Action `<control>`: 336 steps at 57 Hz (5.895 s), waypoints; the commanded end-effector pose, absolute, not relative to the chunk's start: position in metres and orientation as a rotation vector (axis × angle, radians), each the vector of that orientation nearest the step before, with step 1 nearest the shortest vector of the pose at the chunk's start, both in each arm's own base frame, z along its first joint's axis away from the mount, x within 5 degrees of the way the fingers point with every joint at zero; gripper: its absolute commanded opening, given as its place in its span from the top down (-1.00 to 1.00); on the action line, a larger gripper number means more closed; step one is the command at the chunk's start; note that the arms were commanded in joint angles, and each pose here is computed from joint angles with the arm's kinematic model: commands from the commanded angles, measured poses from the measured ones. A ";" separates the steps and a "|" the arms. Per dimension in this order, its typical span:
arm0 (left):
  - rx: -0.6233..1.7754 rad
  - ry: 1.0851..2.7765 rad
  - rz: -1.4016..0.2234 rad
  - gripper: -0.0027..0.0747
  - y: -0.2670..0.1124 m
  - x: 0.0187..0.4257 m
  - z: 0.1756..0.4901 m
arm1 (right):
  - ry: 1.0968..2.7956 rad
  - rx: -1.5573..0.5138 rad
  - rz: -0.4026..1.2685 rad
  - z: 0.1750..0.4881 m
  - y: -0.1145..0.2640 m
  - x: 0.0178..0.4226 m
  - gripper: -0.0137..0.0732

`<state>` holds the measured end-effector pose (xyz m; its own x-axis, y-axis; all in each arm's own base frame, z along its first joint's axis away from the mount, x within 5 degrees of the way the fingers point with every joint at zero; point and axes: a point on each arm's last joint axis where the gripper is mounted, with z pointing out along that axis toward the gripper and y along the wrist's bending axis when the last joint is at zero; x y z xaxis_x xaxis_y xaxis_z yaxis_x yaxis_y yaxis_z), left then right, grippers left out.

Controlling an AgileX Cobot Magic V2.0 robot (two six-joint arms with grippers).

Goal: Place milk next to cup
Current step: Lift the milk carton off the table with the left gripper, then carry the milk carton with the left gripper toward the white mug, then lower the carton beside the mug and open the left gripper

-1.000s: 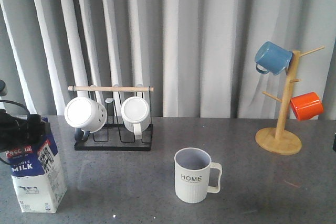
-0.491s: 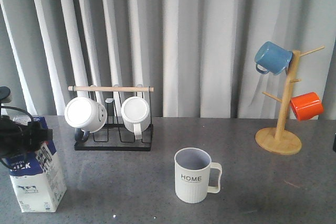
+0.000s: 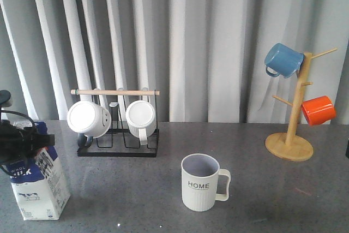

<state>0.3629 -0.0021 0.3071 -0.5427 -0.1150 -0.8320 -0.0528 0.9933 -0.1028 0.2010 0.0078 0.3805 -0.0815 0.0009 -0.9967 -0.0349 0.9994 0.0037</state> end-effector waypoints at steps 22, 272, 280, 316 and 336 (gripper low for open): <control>-0.137 1.949 -0.114 0.41 -0.002 0.348 0.358 | 1.543 -0.027 0.029 0.400 0.007 0.198 0.70; -0.034 1.877 -0.058 0.36 -0.264 0.352 0.322 | 1.548 -0.027 0.028 0.399 0.007 0.198 0.70; -0.035 1.877 -0.057 0.36 -0.264 0.352 0.322 | 1.548 -0.027 0.028 0.399 0.007 0.198 0.70; -0.038 1.876 -0.060 0.28 -0.264 0.351 0.322 | 1.548 -0.027 0.028 0.399 0.007 0.198 0.70; -0.049 1.876 -0.047 -0.75 -0.262 0.352 0.322 | 1.548 -0.027 0.028 0.399 0.007 0.198 0.70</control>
